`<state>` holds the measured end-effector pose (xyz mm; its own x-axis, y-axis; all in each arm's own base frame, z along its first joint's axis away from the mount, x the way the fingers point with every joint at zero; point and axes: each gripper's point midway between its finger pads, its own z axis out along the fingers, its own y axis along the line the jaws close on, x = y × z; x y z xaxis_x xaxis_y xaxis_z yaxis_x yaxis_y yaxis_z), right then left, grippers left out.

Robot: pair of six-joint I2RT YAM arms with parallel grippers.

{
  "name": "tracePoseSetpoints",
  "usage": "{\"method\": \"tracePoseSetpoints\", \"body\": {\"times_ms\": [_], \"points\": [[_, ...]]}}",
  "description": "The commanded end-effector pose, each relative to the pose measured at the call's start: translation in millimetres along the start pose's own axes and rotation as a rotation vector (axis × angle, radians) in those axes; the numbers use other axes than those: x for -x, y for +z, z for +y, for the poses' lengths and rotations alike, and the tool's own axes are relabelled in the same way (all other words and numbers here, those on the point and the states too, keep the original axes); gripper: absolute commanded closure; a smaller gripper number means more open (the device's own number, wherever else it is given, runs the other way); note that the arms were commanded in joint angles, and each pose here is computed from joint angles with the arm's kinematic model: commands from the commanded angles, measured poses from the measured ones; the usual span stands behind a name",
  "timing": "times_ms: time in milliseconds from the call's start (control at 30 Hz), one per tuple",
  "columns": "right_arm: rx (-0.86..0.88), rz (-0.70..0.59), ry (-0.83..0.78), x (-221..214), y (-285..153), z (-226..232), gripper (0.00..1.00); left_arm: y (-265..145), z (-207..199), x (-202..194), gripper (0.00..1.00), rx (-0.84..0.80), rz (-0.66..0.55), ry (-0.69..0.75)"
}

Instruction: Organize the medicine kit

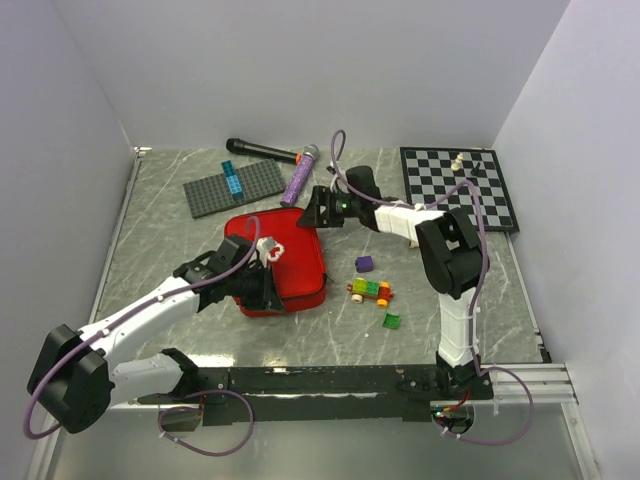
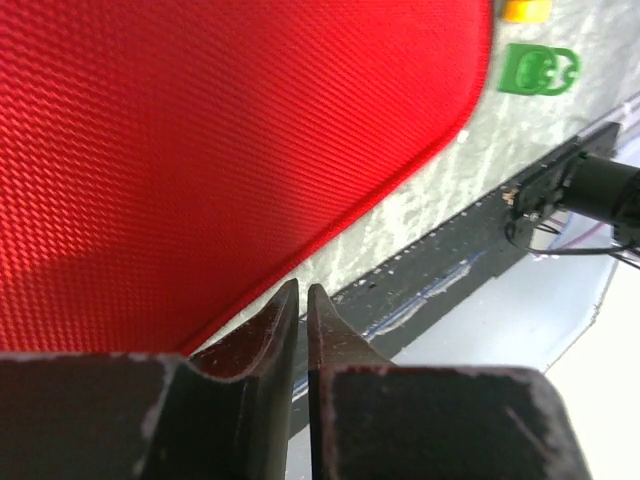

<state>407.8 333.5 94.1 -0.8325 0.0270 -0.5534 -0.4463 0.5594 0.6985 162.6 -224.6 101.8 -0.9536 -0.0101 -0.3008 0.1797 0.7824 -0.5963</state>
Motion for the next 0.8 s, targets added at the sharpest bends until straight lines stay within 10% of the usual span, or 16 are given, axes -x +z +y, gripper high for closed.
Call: {"method": "tracePoseSetpoints", "body": {"times_ms": [0,433,767], "points": [[0.107,0.011,-0.018,-8.7,-18.3,35.3,0.23,6.3,12.2,3.0,0.87,0.074,0.005,0.001],[0.049,-0.016,-0.072,-23.8,-52.4,44.1,0.22,-16.2,96.5,54.3,0.80,0.429,-0.205,-0.209],[-0.083,-0.215,-0.130,72.0,-54.4,56.9,0.18,-44.6,77.2,47.1,0.66,0.369,-0.240,-0.276]]}}
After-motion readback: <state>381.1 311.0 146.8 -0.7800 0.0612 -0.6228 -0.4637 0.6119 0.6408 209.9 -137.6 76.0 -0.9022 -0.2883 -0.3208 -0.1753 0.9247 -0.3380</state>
